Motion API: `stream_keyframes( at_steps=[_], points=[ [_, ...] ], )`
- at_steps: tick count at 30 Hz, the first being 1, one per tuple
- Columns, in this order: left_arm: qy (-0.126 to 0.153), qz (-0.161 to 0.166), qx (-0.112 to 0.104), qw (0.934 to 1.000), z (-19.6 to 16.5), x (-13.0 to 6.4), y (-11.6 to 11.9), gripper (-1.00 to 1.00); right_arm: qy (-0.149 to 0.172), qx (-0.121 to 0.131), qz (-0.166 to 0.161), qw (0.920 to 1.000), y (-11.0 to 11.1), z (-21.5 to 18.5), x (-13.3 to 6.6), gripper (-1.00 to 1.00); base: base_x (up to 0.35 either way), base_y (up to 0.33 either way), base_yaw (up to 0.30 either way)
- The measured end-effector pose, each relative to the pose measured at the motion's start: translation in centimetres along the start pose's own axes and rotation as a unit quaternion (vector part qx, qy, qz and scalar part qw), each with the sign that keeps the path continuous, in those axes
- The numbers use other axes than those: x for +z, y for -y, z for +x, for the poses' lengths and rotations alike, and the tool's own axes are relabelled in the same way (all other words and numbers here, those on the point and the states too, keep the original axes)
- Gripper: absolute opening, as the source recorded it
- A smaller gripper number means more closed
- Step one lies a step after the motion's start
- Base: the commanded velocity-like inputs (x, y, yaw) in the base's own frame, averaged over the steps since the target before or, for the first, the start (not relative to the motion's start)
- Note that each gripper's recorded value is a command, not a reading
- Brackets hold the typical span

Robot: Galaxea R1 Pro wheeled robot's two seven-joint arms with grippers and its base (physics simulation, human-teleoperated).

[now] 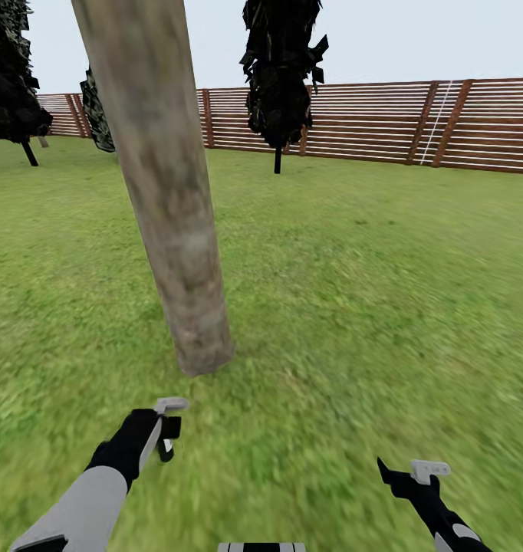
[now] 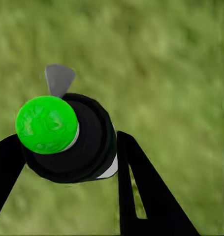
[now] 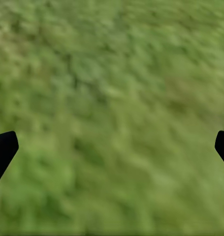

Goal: In the garden, pick up the pesticide atomizer on the floor and spray pesticide onto both trees until each tree trunk is fully covered.

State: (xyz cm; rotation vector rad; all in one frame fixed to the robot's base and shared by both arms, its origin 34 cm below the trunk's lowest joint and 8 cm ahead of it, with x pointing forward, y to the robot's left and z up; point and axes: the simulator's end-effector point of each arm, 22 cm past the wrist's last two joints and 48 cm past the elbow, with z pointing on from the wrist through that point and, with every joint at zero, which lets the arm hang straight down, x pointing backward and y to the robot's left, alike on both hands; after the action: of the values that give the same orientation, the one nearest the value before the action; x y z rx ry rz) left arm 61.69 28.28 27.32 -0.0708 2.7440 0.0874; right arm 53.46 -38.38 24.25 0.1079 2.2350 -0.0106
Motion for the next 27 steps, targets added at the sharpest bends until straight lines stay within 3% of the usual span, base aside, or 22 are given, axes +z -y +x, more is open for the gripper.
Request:
stream_keyframes(
  at_steps=[3, 6, 11, 13, 17, 19, 22, 27],
  points=[
    [0.022, 0.014, 0.0, 0.9997, -2.0, -0.9, 2.6, -1.0, 0.0, 0.0, 0.0, 1.0, -0.1, 0.0, 0.0, 1.0, 0.0, 0.0, 0.0],
    [0.034, 0.011, 0.001, 0.9994, -3.0, -1.3, 2.3, -1.0, 0.0, 0.0, -0.001, 1.0, -0.1, 0.0, 0.0, 1.0, 0.0, 0.0, 0.0],
    [0.048, -0.007, -0.001, 0.9988, -4.4, -1.8, -0.2, -1.0, 0.0, 0.0, -0.001, 1.0, -0.1, 0.0, 0.0, 1.0, 0.0, 0.0, 0.0],
    [0.052, -0.034, -0.004, 0.998, -4.8, -2.0, -4.2, -1.0, 0.0, 0.0, -0.001, 1.0, -0.1, 0.0, 0.0, 1.0, 0.0, 0.0, 0.0],
    [0.053, -0.048, -0.005, 0.9974, -5.0, -2.1, -6.5, -1.0, 0.0, 0.0, -0.001, 1.0, -0.1, 0.0, 0.0, 1.0, 0.0, 0.0, 0.0],
    [0.05, -0.043, -0.001, 0.9978, -4.5, -1.9, -5.7, -1.0, 0.0, 0.0, -0.001, 1.0, -0.1, 0.0, 0.0, 1.0, 0.0, 0.0, 0.0],
    [0.052, -0.016, 0.042, 0.9976, -4.7, -2.0, -0.6, -1.0, 0.0, 0.0, -0.001, 1.0, -0.1, 0.0, 0.0, 1.0, 0.0, 0.0, 0.0],
    [0.051, -0.018, 0.053, 0.9971, -4.7, -2.0, -0.3, -1.0, 0.0, -0.001, -0.002, 1.0, -0.2, 0.0, 0.0, 1.0, 0.0, 0.0, 0.0]
  ],
)
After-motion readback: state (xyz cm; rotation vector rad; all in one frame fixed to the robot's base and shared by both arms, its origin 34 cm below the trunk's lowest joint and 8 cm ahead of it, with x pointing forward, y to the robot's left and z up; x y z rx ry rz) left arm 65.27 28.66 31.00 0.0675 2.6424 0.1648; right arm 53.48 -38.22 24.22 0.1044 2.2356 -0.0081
